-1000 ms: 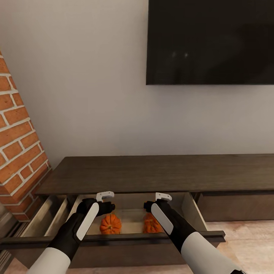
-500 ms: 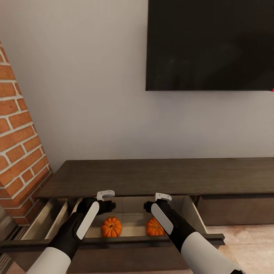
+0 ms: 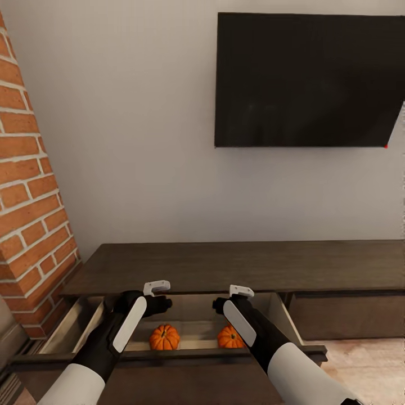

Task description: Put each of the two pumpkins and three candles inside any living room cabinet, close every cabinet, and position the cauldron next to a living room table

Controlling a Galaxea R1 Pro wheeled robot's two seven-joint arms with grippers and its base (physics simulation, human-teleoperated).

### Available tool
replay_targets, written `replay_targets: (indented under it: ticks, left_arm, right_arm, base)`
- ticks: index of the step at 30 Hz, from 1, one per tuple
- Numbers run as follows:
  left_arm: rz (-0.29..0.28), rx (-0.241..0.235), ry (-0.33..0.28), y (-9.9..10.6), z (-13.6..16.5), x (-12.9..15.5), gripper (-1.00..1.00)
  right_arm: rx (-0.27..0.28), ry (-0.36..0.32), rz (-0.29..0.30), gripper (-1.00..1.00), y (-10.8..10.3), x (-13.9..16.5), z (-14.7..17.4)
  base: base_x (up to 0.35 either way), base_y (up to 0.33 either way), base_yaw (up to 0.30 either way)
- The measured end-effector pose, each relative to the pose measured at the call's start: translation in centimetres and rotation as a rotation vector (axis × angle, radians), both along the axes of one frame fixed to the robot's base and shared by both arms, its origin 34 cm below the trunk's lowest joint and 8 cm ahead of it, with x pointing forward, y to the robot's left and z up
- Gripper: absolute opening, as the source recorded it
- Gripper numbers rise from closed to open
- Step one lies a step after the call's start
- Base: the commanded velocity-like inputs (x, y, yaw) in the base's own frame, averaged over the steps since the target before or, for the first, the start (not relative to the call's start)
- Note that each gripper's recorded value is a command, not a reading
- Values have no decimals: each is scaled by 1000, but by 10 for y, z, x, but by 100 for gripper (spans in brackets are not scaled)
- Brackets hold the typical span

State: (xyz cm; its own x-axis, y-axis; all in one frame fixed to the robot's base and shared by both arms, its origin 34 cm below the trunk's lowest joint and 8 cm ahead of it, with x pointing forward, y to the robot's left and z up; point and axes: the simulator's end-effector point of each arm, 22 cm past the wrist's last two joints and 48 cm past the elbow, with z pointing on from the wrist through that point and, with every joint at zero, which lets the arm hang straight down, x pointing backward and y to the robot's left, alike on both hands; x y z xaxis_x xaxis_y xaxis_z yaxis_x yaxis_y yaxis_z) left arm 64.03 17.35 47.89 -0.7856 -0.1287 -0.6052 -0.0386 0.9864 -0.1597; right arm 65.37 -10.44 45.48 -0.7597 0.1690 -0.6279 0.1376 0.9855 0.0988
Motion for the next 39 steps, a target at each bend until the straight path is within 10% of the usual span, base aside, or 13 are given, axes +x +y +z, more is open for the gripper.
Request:
replay_targets:
  ticks: [39]
  left_arm:
    - [-1, -13, -92, -1, 98, 16, 100]
  right_arm:
    - [5, -90, -2, 100, 1, 17, 96]
  base:
    - [-71, 27, 0]
